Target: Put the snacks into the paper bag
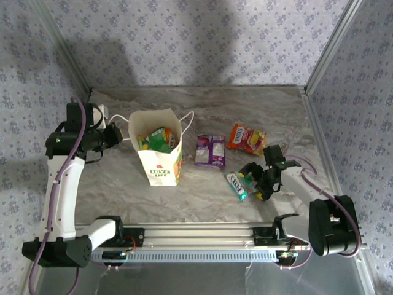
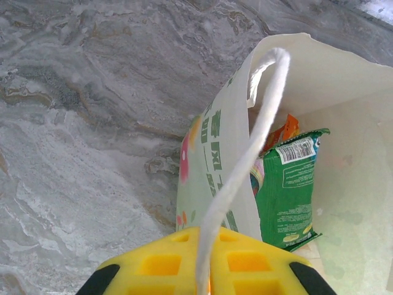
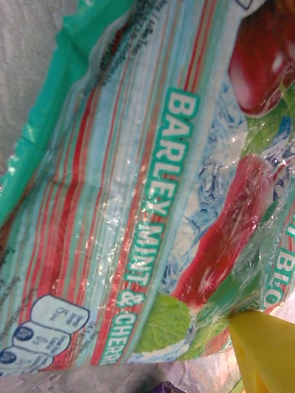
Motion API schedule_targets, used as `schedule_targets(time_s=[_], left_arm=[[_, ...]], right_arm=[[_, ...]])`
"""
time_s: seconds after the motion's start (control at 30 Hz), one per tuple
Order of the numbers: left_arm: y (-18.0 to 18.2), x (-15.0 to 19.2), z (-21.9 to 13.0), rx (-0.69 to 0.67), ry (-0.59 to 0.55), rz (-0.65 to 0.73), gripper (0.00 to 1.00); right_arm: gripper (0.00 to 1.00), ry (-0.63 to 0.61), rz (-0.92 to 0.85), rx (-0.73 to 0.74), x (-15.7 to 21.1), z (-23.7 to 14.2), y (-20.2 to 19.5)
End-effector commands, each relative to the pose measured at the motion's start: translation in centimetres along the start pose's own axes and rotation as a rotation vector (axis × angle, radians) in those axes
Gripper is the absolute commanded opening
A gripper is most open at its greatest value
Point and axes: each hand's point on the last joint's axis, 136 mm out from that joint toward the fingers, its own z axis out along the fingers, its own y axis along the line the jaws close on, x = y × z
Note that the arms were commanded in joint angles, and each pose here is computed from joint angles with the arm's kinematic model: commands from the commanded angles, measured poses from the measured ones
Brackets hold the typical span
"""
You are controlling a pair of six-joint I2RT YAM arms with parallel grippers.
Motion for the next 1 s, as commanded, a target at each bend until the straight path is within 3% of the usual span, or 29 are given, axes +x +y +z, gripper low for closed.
schedule_targets(time_s=[0.0,0.37,0.8,0.97], left_arm=[[-0.5,-0.6,-0.7,0.005,-0.018,0.015,0.11],[-0.5,-0.5,-0.6,0.003,-0.015,0.019,0.11],[-0.4,-0.4,-0.2,-0.006,-0.004,0.024,0.11],[-0.3,-0.2,-0.2,-0.010,0.000,0.028,0.11]], right_arm=[[0.99,0.000,-0.022,-0.042,-0.3,0.5,1.4],[0.89,0.019,-0.129,-0.089,-0.3,0.6,4.3],[0.79,0.015,-0.153,-0.050,-0.3,0.8,4.3],[0.86,0.026,-0.172,-0.014,-0.1,1.3,4.1]])
